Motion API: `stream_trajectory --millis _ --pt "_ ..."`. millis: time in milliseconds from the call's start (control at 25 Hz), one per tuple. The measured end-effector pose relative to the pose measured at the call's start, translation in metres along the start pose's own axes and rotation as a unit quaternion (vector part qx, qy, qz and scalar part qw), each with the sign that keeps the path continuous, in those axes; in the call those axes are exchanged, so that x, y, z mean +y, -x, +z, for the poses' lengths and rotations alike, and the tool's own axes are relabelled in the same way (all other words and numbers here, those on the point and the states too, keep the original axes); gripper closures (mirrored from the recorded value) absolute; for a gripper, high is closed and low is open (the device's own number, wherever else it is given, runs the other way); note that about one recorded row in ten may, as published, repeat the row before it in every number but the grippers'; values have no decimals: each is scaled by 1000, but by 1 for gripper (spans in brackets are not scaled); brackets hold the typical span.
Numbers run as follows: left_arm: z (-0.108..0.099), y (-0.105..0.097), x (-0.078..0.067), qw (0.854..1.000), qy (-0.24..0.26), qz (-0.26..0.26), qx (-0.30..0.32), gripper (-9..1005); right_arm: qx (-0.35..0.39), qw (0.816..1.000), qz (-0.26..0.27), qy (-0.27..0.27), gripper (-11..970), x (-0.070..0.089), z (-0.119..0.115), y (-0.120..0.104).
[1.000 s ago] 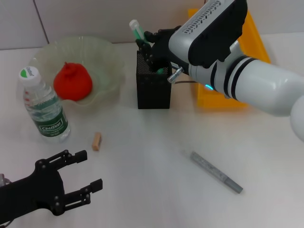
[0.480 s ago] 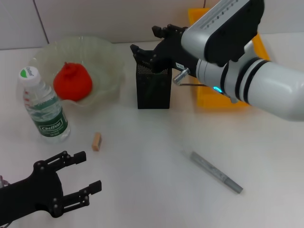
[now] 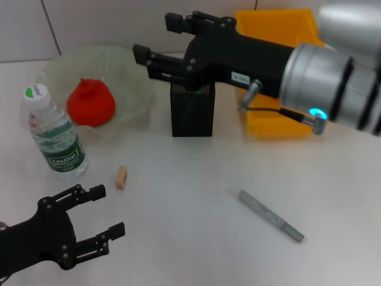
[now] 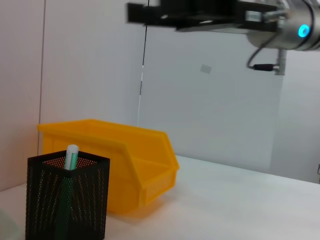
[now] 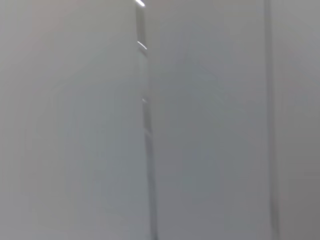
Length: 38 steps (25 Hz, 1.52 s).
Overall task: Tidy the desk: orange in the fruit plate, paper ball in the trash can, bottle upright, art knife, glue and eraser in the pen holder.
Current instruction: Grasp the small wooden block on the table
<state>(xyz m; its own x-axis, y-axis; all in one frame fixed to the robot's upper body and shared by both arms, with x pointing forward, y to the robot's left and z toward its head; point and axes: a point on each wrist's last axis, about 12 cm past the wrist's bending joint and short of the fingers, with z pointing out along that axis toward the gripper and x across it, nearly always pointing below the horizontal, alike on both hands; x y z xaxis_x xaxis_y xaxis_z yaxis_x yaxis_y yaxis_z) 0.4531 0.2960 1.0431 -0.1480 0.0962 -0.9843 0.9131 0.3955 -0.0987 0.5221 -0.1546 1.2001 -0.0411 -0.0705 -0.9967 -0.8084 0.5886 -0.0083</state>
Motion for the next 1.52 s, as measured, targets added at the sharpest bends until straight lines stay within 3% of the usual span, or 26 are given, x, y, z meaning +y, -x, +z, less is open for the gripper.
stream_trajectory --millis 160,280,440,600,1000,1200,1520 --pt "2 0 1 1000 -1 1 2 214 -87 994 -38 48 218 -8 -27 -25" --pt "2 1 1 1000 -1 2 1 214 -134 989 -44 48 219 -27 -56 -58" --pt "2 3 3 1000 1 -4 0 214 -143 989 -3 44 219 -50 -98 -98" --pt "3 10 10 1000 5 -25 2 214 -128 990 7 57 220 -49 -129 -127" --pt "21 43 35 988 16 -130 85 214 -69 995 17 71 222 -33 -128 -151" --pt "41 68 28 981 43 -118 145 214 -51 996 17 77 222 -31 -132 -156" --pt "80 107 14 955 109 -116 249 214 -8 997 13 76 223 -33 -136 -165"
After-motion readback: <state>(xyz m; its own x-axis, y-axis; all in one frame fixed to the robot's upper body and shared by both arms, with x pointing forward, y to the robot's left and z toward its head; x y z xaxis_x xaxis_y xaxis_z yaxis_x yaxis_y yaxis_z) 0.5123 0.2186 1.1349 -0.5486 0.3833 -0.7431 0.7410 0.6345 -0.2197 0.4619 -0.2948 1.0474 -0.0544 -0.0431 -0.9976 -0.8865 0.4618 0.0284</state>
